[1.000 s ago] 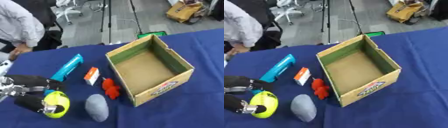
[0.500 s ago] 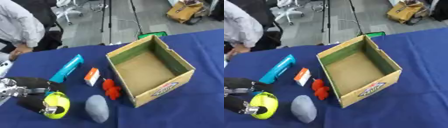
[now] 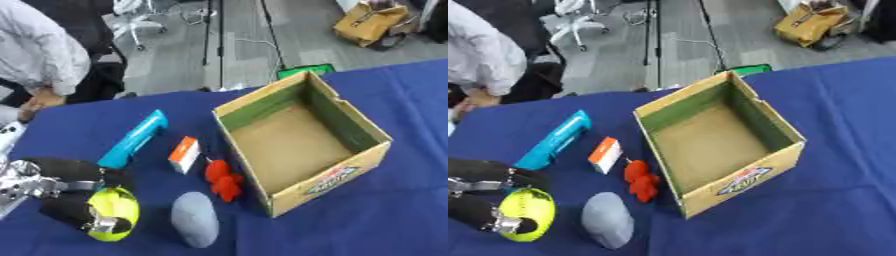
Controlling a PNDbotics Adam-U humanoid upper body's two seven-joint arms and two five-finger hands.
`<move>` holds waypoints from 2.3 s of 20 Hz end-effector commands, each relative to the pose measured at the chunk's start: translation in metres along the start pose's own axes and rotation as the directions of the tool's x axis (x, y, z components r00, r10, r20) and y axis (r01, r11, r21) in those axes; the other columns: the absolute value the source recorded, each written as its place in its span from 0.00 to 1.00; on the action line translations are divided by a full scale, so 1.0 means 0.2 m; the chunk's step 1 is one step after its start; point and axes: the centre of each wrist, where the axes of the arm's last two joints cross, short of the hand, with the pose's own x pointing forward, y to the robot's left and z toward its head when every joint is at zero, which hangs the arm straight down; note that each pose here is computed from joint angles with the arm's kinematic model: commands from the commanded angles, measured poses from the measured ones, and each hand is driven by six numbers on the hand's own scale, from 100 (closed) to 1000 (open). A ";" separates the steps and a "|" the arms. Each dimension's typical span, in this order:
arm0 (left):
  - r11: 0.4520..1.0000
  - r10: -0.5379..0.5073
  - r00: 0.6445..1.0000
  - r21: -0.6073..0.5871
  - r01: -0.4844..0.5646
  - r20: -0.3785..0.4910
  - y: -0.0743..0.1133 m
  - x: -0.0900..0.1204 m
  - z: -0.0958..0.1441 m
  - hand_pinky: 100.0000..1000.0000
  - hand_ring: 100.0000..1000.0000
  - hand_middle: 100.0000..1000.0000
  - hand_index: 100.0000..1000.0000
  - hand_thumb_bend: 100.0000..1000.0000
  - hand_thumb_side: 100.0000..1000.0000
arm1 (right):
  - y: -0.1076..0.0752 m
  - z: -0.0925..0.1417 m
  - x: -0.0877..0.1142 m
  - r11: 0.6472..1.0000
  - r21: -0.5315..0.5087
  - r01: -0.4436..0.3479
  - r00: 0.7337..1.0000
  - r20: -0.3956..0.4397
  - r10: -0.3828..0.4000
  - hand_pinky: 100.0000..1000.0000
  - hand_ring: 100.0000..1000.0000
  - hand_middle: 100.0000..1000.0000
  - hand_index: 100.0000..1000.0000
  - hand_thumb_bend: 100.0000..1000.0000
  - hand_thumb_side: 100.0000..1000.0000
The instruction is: Pick up objects on the table and place them in the box.
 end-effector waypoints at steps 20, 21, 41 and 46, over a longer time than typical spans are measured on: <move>0.999 -0.006 0.999 0.047 0.008 -0.047 -0.03 -0.05 0.01 0.81 0.94 1.00 1.00 0.66 0.78 | -0.01 -0.04 0.02 0.999 -0.041 0.019 1.000 -0.015 -0.020 0.87 0.79 0.50 0.53 0.00 0.47; 1.000 -0.002 0.999 0.028 0.003 -0.040 -0.03 -0.06 0.00 0.81 0.94 1.00 1.00 0.66 0.78 | -0.01 -0.04 0.02 0.999 -0.041 0.019 1.000 -0.015 -0.020 0.87 0.79 0.50 0.53 0.00 0.47; 0.998 0.025 0.998 -0.059 -0.028 -0.049 -0.04 -0.09 -0.01 0.62 0.86 1.00 1.00 0.67 0.67 | -0.01 -0.05 0.01 0.998 -0.049 0.031 0.999 -0.019 -0.032 0.87 0.78 0.49 0.51 0.00 0.46; 0.998 0.026 0.999 -0.052 -0.029 -0.048 -0.05 -0.09 -0.02 0.58 0.84 1.00 1.00 0.64 0.69 | -0.01 -0.05 0.01 0.998 -0.048 0.034 0.999 -0.023 -0.035 0.87 0.78 0.48 0.51 0.00 0.45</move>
